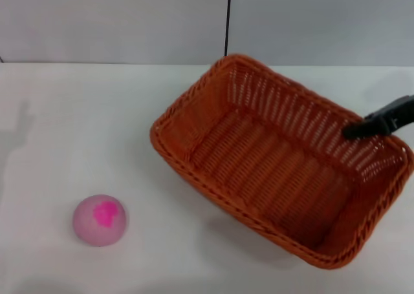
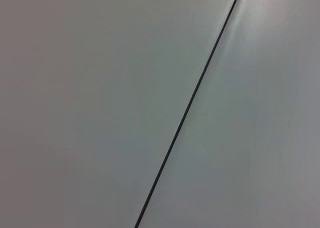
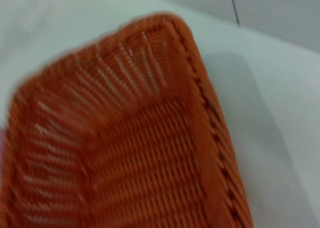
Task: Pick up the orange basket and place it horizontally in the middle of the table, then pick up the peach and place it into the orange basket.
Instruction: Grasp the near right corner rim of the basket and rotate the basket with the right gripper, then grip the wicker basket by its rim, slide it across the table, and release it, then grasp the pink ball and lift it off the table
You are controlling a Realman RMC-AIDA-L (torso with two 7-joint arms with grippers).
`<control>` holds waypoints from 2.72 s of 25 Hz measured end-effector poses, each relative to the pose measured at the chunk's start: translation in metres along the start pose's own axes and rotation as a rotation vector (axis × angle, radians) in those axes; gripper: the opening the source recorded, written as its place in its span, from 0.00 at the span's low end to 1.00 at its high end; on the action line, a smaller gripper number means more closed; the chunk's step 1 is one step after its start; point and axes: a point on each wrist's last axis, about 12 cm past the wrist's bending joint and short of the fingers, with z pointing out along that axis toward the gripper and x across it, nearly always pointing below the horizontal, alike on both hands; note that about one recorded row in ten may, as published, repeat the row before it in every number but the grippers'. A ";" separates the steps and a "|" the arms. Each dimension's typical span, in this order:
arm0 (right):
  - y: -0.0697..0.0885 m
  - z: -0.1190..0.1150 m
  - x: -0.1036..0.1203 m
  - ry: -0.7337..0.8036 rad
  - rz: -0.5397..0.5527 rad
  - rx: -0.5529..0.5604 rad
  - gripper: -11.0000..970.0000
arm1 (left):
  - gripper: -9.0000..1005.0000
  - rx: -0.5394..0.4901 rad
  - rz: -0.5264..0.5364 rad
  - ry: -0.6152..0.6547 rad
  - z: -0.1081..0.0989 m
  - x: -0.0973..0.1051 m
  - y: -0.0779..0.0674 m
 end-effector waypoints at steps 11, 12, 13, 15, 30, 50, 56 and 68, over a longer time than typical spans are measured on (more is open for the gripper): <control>-0.003 -0.043 0.000 -0.288 0.008 -0.178 0.17 | 0.80 -0.002 0.002 0.000 -0.002 -0.001 0.000; -0.001 -0.046 -0.002 -0.289 -0.008 -0.199 0.17 | 0.80 -0.002 0.002 -0.001 -0.002 -0.001 0.000; 0.001 -0.049 -0.004 -0.287 -0.024 -0.213 0.17 | 0.80 -0.002 0.002 -0.001 -0.002 -0.001 0.000; 0.004 -0.053 -0.009 -0.263 -0.063 -0.233 0.17 | 0.80 -0.002 0.002 -0.002 -0.002 -0.001 0.000; 0.035 -0.028 -0.062 0.024 -0.505 -0.217 0.17 | 0.79 0.000 -0.002 -0.009 -0.003 -0.001 -0.001; 0.052 0.021 -0.083 0.017 -0.622 -0.162 0.21 | 0.78 0.048 -0.046 -0.016 -0.007 0.000 -0.012; 0.044 0.012 -0.090 -0.134 -0.590 -0.113 0.45 | 0.78 0.091 -0.039 0.027 -0.009 0.001 -0.013; 0.012 -0.034 0.020 -0.938 -0.336 -0.029 0.58 | 0.77 0.354 -0.022 0.352 -0.030 -0.017 0.009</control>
